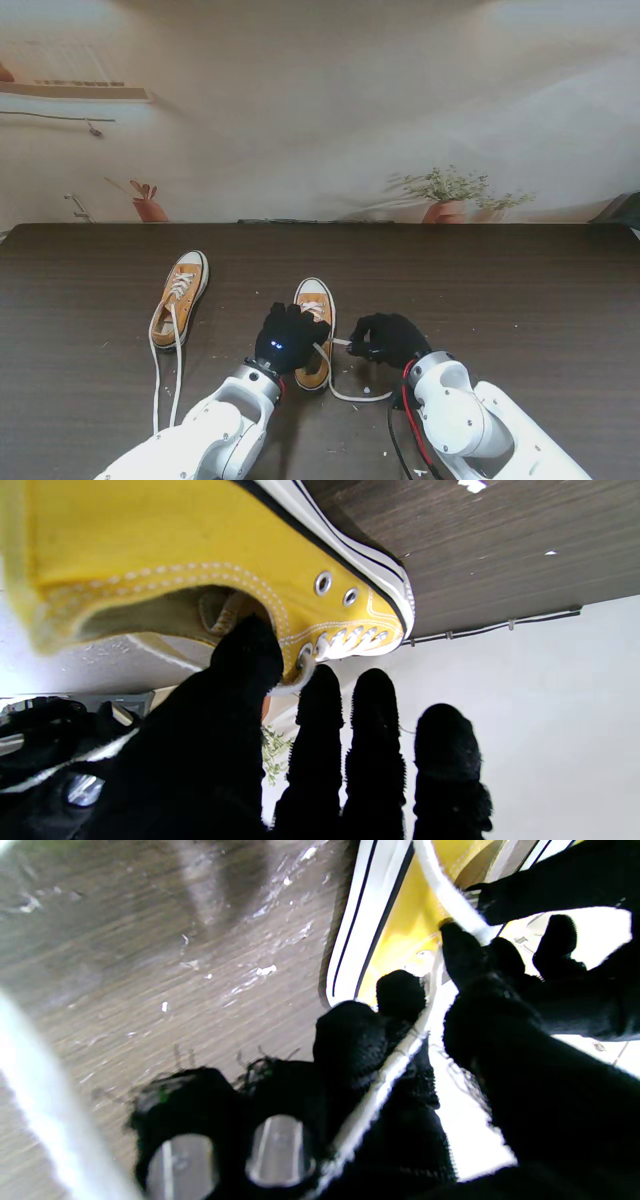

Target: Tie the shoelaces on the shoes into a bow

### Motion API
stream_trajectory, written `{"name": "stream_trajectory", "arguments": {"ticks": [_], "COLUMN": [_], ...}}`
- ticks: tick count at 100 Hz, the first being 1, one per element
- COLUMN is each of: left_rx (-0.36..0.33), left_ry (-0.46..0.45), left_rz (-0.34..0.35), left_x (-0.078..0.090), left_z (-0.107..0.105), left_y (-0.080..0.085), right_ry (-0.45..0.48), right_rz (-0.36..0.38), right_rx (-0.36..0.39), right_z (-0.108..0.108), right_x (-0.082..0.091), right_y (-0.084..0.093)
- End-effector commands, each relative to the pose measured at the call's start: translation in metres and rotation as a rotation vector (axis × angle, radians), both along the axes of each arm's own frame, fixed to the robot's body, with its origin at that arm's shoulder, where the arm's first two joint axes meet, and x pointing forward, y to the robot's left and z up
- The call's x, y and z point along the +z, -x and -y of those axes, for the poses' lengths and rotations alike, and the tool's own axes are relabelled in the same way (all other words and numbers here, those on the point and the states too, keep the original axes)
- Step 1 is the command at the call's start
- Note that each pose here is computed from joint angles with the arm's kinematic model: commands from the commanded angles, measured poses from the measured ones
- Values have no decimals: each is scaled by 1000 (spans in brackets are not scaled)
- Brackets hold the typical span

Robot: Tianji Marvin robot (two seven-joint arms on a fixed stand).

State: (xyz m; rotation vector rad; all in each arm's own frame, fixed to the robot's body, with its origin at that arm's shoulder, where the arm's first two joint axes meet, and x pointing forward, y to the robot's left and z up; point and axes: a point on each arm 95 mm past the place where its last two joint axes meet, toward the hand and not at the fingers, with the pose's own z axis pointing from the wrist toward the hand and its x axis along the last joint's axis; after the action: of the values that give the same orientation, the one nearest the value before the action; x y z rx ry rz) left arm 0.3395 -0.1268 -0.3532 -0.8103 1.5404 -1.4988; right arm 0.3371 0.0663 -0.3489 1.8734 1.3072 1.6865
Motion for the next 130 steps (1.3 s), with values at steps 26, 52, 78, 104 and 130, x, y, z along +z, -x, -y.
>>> {"name": "stream_trajectory", "arguments": {"ticks": [26, 52, 78, 104, 130], "left_rx": [24, 71, 121, 205, 303], "left_ry": [22, 54, 97, 189, 259], "left_rz": [55, 56, 5, 43, 124], "left_x": [12, 13, 13, 10, 11], "left_z": [-6, -11, -20, -32, -53], "left_y": [15, 17, 21, 20, 17], "right_ry": [1, 3, 6, 7, 10], "right_rz": [-12, -15, -17, -20, -20], "right_rx": [16, 20, 21, 26, 32], "right_z": [-2, -3, -4, -5, -7], "right_x": [-1, -2, -3, -5, -5], "right_y": [3, 3, 3, 3, 3]}}
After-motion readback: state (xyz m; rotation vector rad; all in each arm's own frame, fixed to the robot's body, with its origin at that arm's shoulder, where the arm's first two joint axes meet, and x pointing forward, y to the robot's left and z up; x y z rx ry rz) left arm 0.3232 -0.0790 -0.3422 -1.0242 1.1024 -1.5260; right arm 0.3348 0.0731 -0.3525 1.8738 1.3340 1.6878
